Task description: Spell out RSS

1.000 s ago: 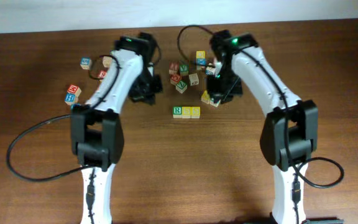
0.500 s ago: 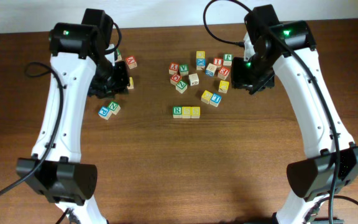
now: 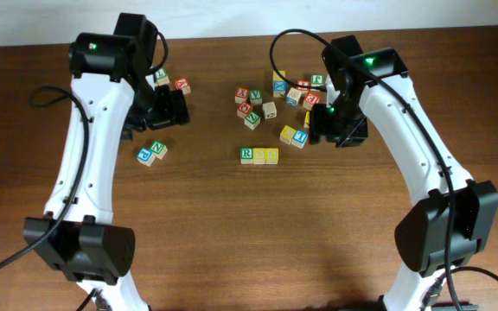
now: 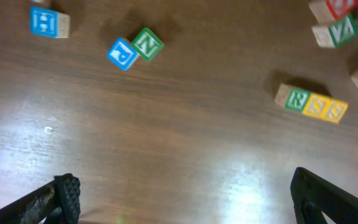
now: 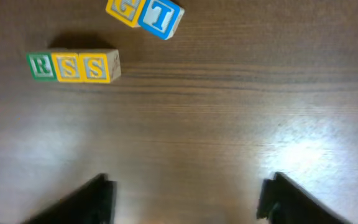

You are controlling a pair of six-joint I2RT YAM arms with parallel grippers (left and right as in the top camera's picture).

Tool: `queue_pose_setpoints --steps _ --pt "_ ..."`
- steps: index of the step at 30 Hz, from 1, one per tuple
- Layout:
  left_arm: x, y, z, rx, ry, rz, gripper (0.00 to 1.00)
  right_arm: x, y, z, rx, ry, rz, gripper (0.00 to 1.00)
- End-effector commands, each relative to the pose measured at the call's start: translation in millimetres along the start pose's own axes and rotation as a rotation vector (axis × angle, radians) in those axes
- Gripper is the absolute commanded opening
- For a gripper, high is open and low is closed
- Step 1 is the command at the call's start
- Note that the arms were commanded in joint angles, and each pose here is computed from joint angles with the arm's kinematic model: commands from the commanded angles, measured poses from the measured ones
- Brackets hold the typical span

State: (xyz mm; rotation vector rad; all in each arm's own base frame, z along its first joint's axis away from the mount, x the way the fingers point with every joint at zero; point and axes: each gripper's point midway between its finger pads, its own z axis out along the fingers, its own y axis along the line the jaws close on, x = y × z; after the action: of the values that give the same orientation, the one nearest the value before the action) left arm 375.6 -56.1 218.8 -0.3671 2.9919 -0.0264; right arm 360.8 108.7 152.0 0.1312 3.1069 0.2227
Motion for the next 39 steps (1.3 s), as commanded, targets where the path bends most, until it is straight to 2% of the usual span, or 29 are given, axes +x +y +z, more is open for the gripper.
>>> queue_pose_setpoints --steps 1,8,13,23,29,39 --pt "-16 29 2 -0.041 -0.034 -0.151 0.99 11 2 -36 -0.017 -0.076 -0.017 0.98" --pt "-25 73 2 -0.092 -0.042 -0.250 0.99 63 -9 -108 0.089 -0.227 -0.083 0.98" --pt "-22 87 1 -0.137 -0.032 -0.266 0.99 108 6 -146 0.030 -0.325 -0.166 0.98" --pt "-20 88 1 -0.145 -0.025 -0.266 0.99 178 -10 -176 -0.041 -0.452 -0.222 0.98" --pt "-20 88 1 -0.145 -0.025 -0.266 0.99 195 -22 -177 -0.031 -0.434 -0.222 0.99" --pt "-20 88 1 -0.145 -0.025 -0.266 0.99 191 -20 -172 -0.017 -0.411 -0.223 0.98"
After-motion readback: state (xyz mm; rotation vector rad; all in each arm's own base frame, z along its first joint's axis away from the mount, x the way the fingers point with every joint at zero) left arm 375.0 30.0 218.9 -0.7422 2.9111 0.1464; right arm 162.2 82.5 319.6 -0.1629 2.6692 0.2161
